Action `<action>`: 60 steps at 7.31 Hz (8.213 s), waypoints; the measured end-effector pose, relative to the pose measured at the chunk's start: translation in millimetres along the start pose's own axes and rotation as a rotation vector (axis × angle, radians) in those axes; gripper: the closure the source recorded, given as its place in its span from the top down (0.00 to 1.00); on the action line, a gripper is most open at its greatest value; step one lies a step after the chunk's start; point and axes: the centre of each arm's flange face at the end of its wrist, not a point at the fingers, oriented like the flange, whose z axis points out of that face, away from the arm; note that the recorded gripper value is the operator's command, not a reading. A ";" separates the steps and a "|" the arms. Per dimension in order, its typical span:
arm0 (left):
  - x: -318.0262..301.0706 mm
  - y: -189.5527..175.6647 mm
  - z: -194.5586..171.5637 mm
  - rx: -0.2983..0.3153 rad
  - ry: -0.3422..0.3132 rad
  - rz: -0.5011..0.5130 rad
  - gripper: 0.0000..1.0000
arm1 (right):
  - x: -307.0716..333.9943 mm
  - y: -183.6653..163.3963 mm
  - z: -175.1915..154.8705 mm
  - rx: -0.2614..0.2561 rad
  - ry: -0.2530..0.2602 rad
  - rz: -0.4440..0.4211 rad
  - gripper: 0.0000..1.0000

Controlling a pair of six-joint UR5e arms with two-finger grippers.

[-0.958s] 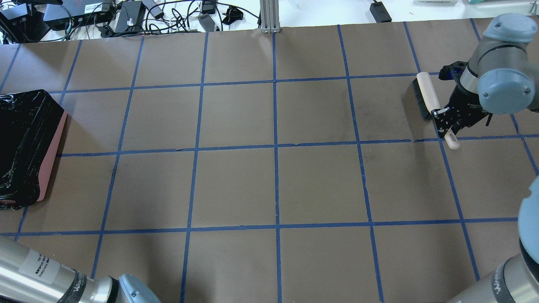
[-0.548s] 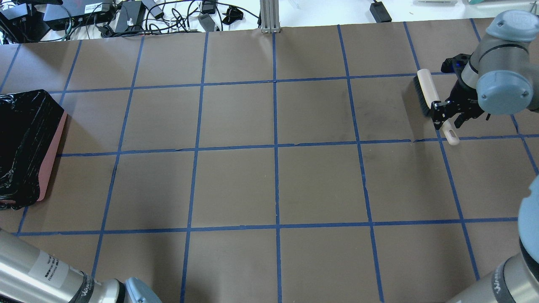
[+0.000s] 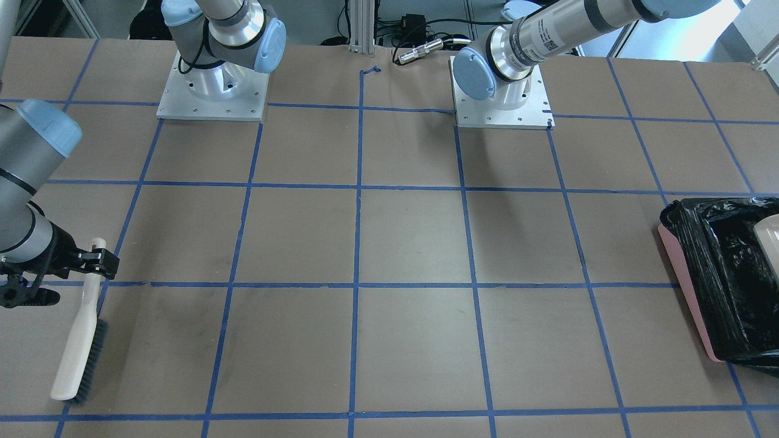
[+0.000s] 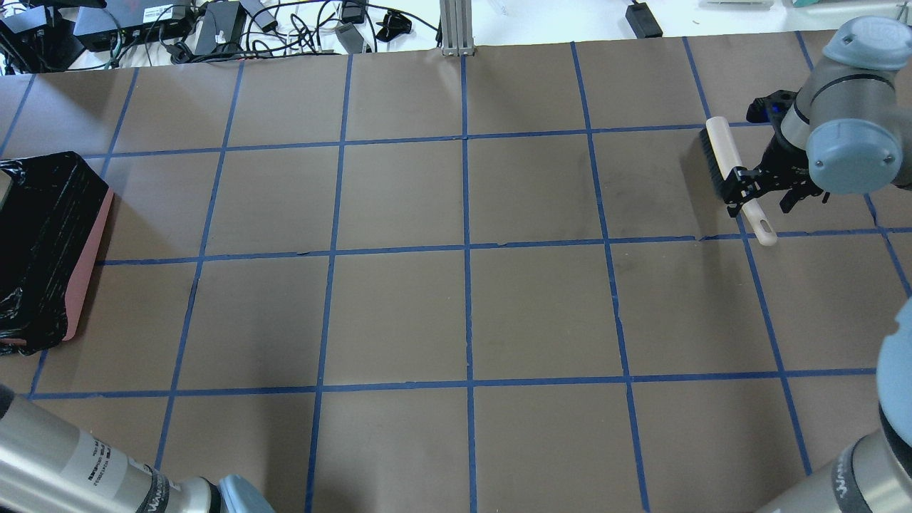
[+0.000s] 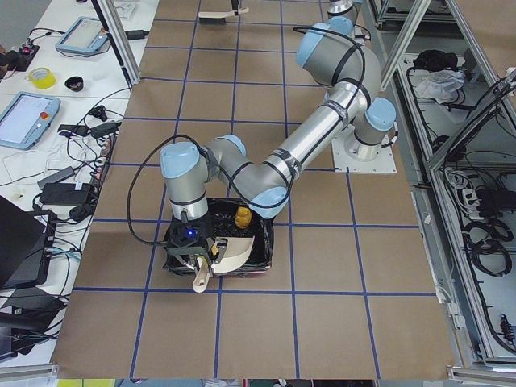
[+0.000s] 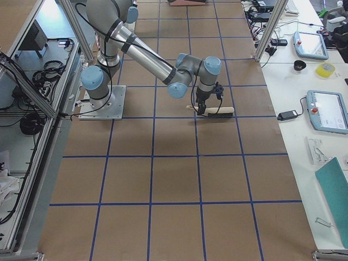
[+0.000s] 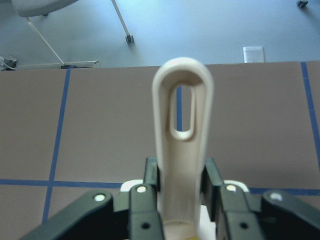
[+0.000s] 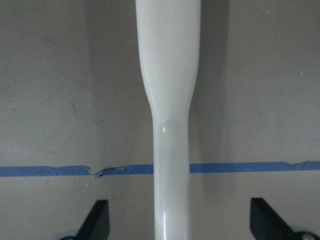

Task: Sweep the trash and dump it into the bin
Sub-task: 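Tip the dustpan over the black bin with the left gripper, then release the brush and raise the right gripper away from it, then bring the emptied dustpan back over the table with the left gripper, then lower the dustpan onto the table near its start with the left gripper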

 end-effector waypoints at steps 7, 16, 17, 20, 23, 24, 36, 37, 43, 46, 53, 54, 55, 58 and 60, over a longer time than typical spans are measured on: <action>13.2 29.1 -54.5 0.246 -0.034 0.034 0.00 | -84.7 54.3 -168.2 0.158 -0.056 -0.034 1.00; 30.1 84.2 -78.2 0.393 -0.055 0.042 0.00 | -174.8 60.2 -296.1 0.248 -0.047 -0.014 1.00; 27.3 85.7 -76.0 0.412 -0.082 0.039 0.00 | -173.5 61.4 -299.8 0.252 -0.052 0.064 1.00; 21.2 94.4 -69.5 0.449 -0.151 0.043 0.00 | -177.8 64.9 -294.2 0.216 -0.055 0.118 1.00; 19.2 100.7 -63.1 0.464 -0.193 0.056 0.00 | -179.6 65.3 -280.4 0.164 -0.050 0.097 1.00; 17.4 100.0 -62.2 0.488 -0.231 0.056 0.00 | -181.5 66.0 -271.3 0.144 -0.059 0.097 1.00; 34.6 99.1 -117.6 0.483 -0.207 0.154 0.00 | -222.0 63.3 -236.0 0.107 -0.091 0.030 1.00; 36.8 88.8 -135.2 0.459 -0.151 0.183 0.00 | -221.9 63.5 -235.2 0.104 -0.089 0.031 1.00; 18.4 66.2 -227.0 0.174 0.131 0.256 0.00 | -221.8 63.7 -234.6 0.091 -0.088 0.030 1.00; 6.3 103.9 -262.2 0.005 0.144 0.235 0.00 | -219.1 68.1 -238.5 0.075 -0.064 0.028 1.00; 44.6 232.4 -249.0 -0.301 0.061 0.037 0.00 | -220.2 67.7 -233.8 0.063 -0.070 0.027 1.00; 55.5 252.5 -238.3 -0.325 0.034 0.002 0.00 | -220.2 68.3 -233.4 0.062 -0.070 0.029 1.00; 66.6 272.1 -229.9 -0.344 0.012 -0.022 0.00 | -220.2 68.4 -233.3 0.062 -0.070 0.029 1.00; 91.3 313.4 -215.1 -0.363 -0.026 -0.063 0.00 | -220.9 69.8 -233.2 0.060 -0.071 0.034 1.00; 103.7 330.7 -210.6 -0.382 -0.037 -0.105 0.00 | -221.1 68.8 -231.1 0.055 -0.070 0.034 1.00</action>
